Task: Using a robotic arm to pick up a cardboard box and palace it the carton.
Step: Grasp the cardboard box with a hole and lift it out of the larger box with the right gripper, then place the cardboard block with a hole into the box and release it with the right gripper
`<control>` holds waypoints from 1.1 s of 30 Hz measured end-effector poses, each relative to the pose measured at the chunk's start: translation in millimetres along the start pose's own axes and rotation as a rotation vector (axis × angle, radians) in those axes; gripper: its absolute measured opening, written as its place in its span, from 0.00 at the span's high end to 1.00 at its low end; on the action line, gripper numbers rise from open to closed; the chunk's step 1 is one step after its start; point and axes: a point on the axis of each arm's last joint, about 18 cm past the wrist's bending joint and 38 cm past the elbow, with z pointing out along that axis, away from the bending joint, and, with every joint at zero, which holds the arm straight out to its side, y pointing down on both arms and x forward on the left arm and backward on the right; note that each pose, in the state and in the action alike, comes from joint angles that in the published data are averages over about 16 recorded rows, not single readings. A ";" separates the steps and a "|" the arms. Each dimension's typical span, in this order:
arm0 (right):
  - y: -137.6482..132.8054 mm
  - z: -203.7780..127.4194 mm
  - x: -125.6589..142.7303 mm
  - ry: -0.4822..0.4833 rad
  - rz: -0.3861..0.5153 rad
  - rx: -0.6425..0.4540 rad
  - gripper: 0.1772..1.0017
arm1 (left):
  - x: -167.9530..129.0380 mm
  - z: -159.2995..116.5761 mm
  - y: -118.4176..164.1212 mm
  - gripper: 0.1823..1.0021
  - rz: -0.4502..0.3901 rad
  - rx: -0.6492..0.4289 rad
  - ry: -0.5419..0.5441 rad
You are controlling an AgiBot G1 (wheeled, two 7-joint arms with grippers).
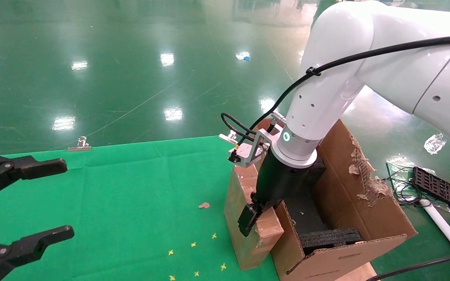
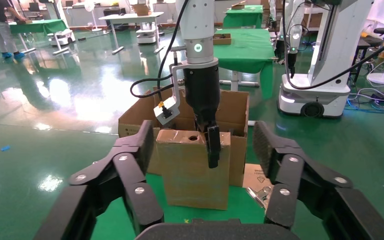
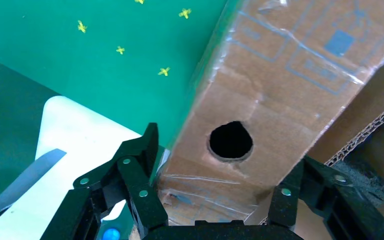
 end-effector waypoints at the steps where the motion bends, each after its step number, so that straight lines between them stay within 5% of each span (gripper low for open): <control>1: 0.4 0.4 0.5 0.000 0.002 -0.001 0.26 | 0.0 0.0 0.0 0.24 0.000 0.000 0.000; 14: -5.0 -22.8 10.3 -0.010 -0.036 0.095 0.62 | 0.0 0.0 0.0 0.60 0.000 0.000 0.000; 25: 1.6 -131.1 58.4 0.014 -0.099 0.454 0.80 | 0.0 0.0 0.0 0.86 0.000 0.000 0.000; 33: 52.5 -188.9 115.1 0.107 0.013 0.588 0.83 | 0.0 0.0 0.0 0.95 0.000 0.000 0.000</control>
